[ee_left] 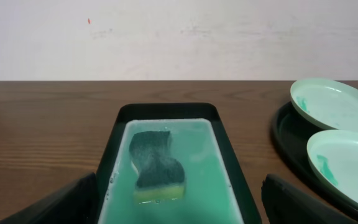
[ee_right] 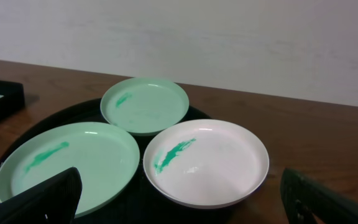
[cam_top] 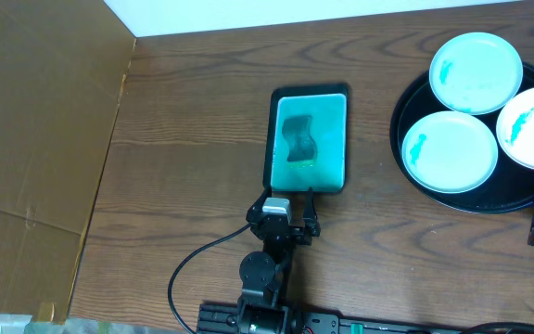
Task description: Clean dirty plates on tray and stack at the side
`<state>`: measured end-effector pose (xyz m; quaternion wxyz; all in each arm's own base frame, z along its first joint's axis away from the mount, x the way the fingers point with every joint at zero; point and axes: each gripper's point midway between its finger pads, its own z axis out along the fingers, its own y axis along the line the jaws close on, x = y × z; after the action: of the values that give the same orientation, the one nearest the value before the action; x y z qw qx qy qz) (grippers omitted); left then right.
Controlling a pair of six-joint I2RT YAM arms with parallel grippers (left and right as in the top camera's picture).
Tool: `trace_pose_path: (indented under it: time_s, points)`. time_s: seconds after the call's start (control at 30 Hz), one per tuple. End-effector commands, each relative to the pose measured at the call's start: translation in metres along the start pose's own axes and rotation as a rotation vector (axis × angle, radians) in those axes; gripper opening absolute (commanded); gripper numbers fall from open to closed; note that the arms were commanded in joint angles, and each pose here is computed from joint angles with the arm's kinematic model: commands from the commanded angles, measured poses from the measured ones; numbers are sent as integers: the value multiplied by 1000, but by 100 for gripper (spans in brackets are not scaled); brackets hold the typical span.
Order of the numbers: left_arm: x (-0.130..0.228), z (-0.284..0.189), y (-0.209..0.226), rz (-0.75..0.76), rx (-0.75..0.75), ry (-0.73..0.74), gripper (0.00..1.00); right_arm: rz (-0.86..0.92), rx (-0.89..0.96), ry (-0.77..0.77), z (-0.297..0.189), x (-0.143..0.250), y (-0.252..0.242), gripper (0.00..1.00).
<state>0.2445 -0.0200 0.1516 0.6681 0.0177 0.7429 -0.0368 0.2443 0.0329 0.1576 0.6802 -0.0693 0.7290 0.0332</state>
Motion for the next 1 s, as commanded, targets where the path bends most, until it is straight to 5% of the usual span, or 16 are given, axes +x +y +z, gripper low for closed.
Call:
trace_pose_path:
  time_s: [0.0, 0.97]
  points:
    - [18, 1, 3, 17, -15, 64, 84, -9, -3, 0, 0, 0, 0, 99]
    - [18, 1, 3, 17, -15, 64, 84, -9, -3, 0, 0, 0, 0, 99]
